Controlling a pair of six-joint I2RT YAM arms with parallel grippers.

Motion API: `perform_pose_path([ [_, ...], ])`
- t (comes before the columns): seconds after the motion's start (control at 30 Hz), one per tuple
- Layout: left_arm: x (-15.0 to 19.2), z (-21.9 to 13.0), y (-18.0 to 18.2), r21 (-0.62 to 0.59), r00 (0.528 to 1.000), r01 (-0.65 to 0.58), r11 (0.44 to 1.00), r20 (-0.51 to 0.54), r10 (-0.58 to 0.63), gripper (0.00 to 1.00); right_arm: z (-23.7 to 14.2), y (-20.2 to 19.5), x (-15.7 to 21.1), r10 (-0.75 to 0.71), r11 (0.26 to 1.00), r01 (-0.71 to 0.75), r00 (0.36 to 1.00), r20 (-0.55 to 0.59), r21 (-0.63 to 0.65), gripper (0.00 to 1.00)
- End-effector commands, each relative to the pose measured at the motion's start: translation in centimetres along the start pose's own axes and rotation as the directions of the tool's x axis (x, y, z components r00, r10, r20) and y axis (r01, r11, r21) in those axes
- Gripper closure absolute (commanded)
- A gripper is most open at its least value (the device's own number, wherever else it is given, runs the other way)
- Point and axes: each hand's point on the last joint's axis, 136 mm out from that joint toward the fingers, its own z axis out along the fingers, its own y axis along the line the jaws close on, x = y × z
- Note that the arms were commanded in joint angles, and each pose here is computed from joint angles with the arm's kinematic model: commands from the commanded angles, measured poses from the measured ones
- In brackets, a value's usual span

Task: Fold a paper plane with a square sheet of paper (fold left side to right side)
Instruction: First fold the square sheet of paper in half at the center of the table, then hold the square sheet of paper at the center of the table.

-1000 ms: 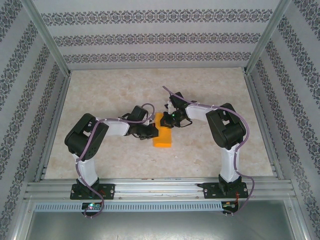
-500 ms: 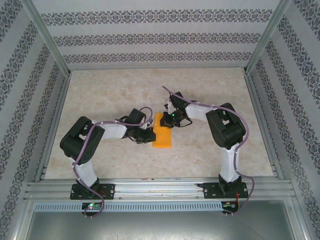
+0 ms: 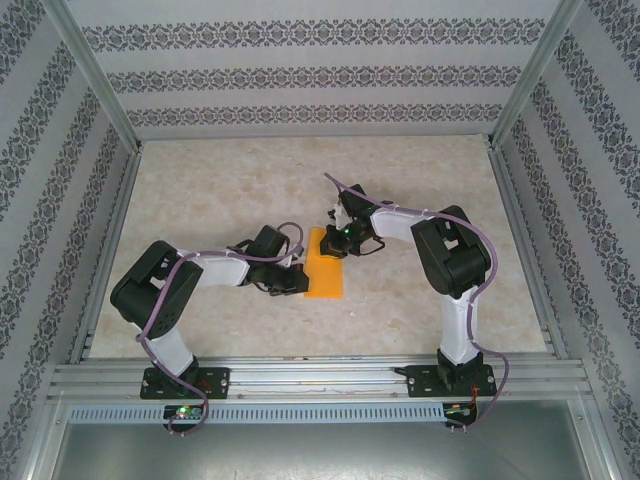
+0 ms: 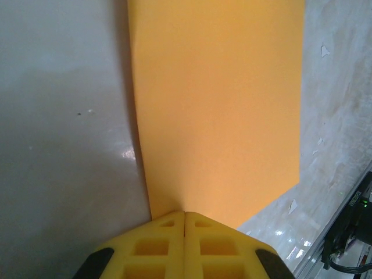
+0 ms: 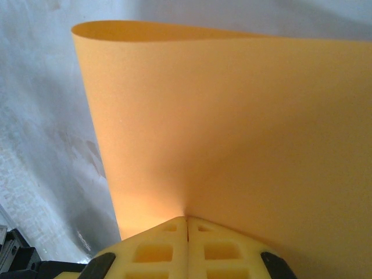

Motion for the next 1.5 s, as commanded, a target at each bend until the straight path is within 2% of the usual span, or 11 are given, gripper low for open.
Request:
perform_pose_path([
  [0.0,8.3,0.1,4.0,-0.160,0.958,0.106,0.981,-0.249,-0.144,0.95,1.2,-6.0,0.1,0.061,0.980,-0.061,0.998,0.008,0.189,1.00],
  [0.27,9.1,-0.3,4.1,-0.171,0.956,0.100,0.980,-0.256,-0.143,0.95,1.2,-6.1,0.1,0.058,0.980,-0.058,0.998,0.007,0.191,1.00],
  [0.4,8.4,-0.8,3.4,-0.162,0.965,0.087,0.983,-0.233,-0.124,0.95,1.2,-5.9,0.1,0.054,0.981,-0.054,0.999,0.006,0.184,1.00],
  [0.63,3.1,-3.3,-1.2,-0.048,0.994,0.037,0.998,-0.105,-0.042,0.95,1.0,-5.0,-0.1,0.033,0.988,-0.034,0.999,0.009,0.153,1.00],
  [0.77,-0.5,-4.0,-2.4,-0.003,0.999,0.014,1.000,-0.036,-0.015,0.96,0.9,-4.8,0.0,0.027,0.989,-0.029,1.000,0.010,0.145,1.00],
  [0.97,-3.9,-2.1,-2.8,0.008,0.998,-0.023,1.000,-0.051,0.023,0.96,1.0,-4.7,0.1,0.026,0.990,-0.026,1.000,0.006,0.142,1.00],
  [1.17,-5.8,0.1,-2.9,0.021,0.997,-0.038,0.999,-0.065,0.039,0.96,1.1,-4.4,0.3,0.025,0.991,-0.025,1.000,0.002,0.135,1.00],
  [1.3,-5.6,1.4,-1.9,-0.006,0.996,-0.027,1.000,-0.088,0.026,0.97,0.9,-3.8,0.2,0.017,0.993,-0.018,1.000,0.005,0.117,1.00],
  [1.47,-3.9,2.5,-0.1,-0.062,0.992,0.000,0.998,-0.123,-0.007,0.98,-0.5,-1.8,-0.6,0.004,0.998,-0.006,0.999,0.035,0.065,1.00],
])
